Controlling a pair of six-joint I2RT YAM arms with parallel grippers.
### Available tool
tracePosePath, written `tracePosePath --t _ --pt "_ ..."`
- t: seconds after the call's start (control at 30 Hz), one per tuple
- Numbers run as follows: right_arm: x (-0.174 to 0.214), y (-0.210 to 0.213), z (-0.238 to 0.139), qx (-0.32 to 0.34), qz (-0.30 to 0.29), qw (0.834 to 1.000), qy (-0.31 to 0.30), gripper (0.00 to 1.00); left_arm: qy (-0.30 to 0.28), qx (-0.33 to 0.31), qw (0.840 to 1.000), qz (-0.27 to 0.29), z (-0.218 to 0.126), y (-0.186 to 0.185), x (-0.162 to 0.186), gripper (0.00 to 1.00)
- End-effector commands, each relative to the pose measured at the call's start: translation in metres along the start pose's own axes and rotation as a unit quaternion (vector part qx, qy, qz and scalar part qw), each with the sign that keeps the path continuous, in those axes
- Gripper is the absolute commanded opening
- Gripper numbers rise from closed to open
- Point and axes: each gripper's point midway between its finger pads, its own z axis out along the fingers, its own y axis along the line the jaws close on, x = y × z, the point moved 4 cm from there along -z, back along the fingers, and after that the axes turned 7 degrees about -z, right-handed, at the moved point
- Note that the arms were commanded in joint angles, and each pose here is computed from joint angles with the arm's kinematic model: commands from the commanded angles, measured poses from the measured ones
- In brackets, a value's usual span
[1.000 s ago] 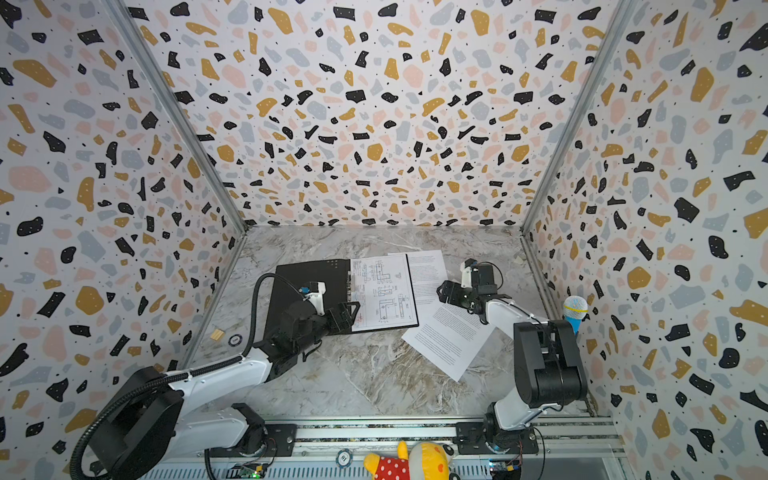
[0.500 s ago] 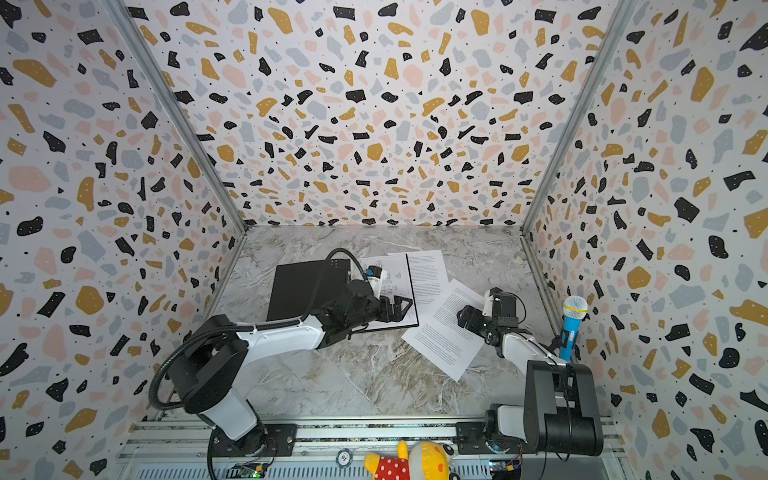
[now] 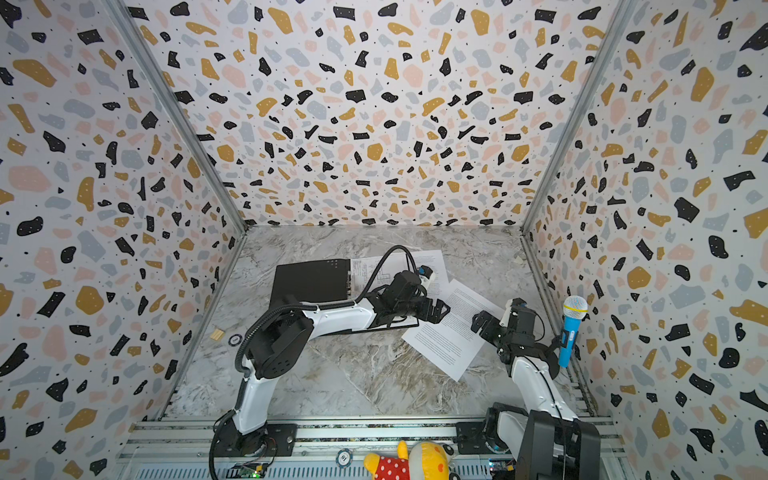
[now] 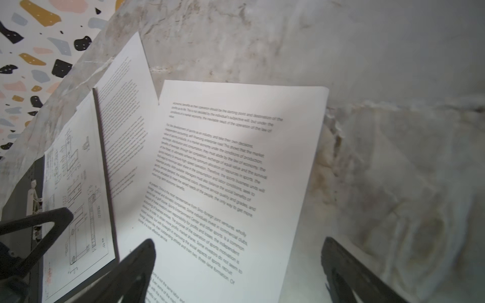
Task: Put the files into the folder
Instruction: 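Pinch the top text page with both grippers and lift its edge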
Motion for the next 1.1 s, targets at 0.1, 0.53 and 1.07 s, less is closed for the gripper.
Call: tracePosePath --t 0.1,0.53,1.07 --pt "0.007 -0.003 0.000 -0.008 0.024 1.000 0.018 0.99 0.040 -0.014 0.999 0.020 0.024 0.002 0.008 0.96" --pt "0.017 -0.003 0.008 -0.043 0.057 0.997 0.037 1.00 0.062 -0.042 0.997 0.024 0.045 0.013 0.021 0.93" --pt "0.023 -0.002 0.014 -0.060 0.075 0.994 0.053 0.98 0.075 -0.057 0.995 0.032 0.051 0.015 0.031 0.92"
